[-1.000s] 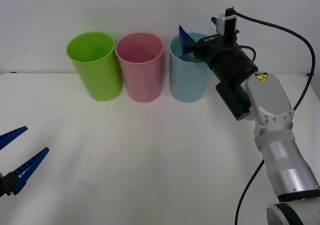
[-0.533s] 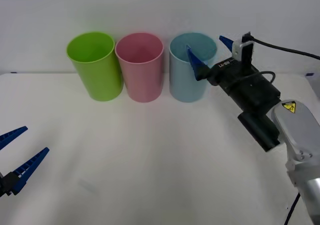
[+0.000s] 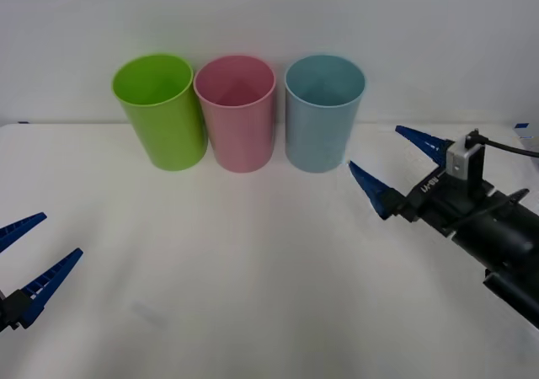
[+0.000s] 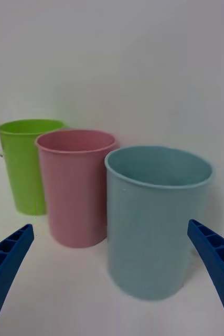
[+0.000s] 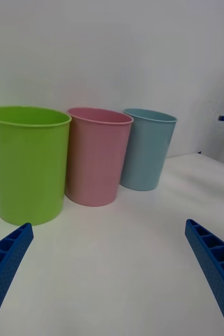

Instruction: Grasp the object on the table and drop it into the matching bin: aluminum can to the light blue bin, PET bottle to the pink bin.

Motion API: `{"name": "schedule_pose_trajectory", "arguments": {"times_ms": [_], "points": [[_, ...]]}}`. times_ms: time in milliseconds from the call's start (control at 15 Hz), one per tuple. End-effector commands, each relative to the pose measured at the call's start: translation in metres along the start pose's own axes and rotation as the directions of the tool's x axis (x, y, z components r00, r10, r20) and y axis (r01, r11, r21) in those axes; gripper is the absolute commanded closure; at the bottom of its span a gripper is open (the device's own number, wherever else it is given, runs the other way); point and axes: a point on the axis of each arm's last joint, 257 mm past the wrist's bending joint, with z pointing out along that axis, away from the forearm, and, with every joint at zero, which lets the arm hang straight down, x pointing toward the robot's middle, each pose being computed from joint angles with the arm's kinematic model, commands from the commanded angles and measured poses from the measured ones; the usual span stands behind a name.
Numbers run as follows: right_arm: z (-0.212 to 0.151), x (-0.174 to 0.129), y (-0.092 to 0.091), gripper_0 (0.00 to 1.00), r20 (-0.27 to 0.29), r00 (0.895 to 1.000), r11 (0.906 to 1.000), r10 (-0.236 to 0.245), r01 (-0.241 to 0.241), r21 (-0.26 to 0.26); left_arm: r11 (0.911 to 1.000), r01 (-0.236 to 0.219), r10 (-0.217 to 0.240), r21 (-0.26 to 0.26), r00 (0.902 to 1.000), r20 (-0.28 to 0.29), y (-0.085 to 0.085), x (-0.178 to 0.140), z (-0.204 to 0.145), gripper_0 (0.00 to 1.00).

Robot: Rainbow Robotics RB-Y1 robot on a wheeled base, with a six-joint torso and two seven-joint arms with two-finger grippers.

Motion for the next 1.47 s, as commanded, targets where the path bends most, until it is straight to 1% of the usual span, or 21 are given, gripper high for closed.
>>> {"name": "schedule_pose_trajectory", "arguments": {"times_ms": [67,133,200,400,467,667,733,867,1133,1200,1333,1467], "points": [[-0.04,0.014,0.01,0.0,-0.031,0.999,0.9983,-0.03,0.028,-0.052,1.0,0.0,0.0,0.0,1.0,0.0,0.0,0.0,0.0,0.0],[-0.053,0.02,0.012,0.0,-0.038,0.997,0.9964,-0.061,0.059,-0.061,1.0,0.0,0.0,0.0,1.0,0.0,0.0,0.0,0.0,0.0],[-0.067,0.026,0.014,0.0,-0.047,0.996,0.9946,-0.081,0.078,-0.068,1.0,0.0,0.0,0.0,1.0,0.0,0.0,0.0,0.0,0.0],[-0.108,0.041,0.02,0.0,-0.076,0.989,0.9885,-0.13,0.123,-0.088,1.0,0.0,0.0,0.0,1.0,0.0,0.0,0.0,0.0,0.0],[-0.122,0.045,0.021,0.0,-0.083,0.986,0.9865,-0.144,0.136,-0.091,1.0,0.0,0.0,0.0,1.0,0.0,0.0,0.0,0.0,0.0],[-0.158,0.065,0.018,0.0,-0.114,0.981,0.9844,-0.159,0.148,-0.095,1.0,0.0,0.0,0.0,1.0,0.0,0.0,0.0,0.0,0.0],[-0.168,0.071,0.017,0.0,-0.12,0.981,0.9849,-0.153,0.141,-0.1,1.0,0.0,0.0,0.0,1.0,0.0,0.0,0.0,0.0,0.0],[-0.186,0.08,0.018,0.0,-0.131,0.983,0.987,-0.126,0.111,-0.116,1.0,0.0,0.0,0.0,1.0,0.0,0.0,0.0,0.0,0.0],[-0.216,0.09,0.015,0.0,-0.156,0.983,0.9879,-0.093,0.072,-0.138,1.0,0.0,0.0,0.0,1.0,0.0,0.0,0.0,0.0,0.0],[-0.222,0.092,0.015,0.0,-0.163,0.982,0.9868,-0.091,0.067,-0.147,1.0,0.0,0.0,0.0,1.0,0.0,0.0,0.0,0.0,0.0],[-0.24,0.1,0.013,0.0,-0.187,0.98,0.9861,-0.068,0.037,-0.162,1.0,0.0,0.0,0.0,1.0,0.0,0.0,0.0,0.0,0.0],[-0.256,0.109,0.01,0.0,-0.223,0.973,0.9853,-0.061,0.023,-0.169,1.0,0.0,0.0,0.0,1.0,0.0,0.0,0.0,0.0,0.0]]}}
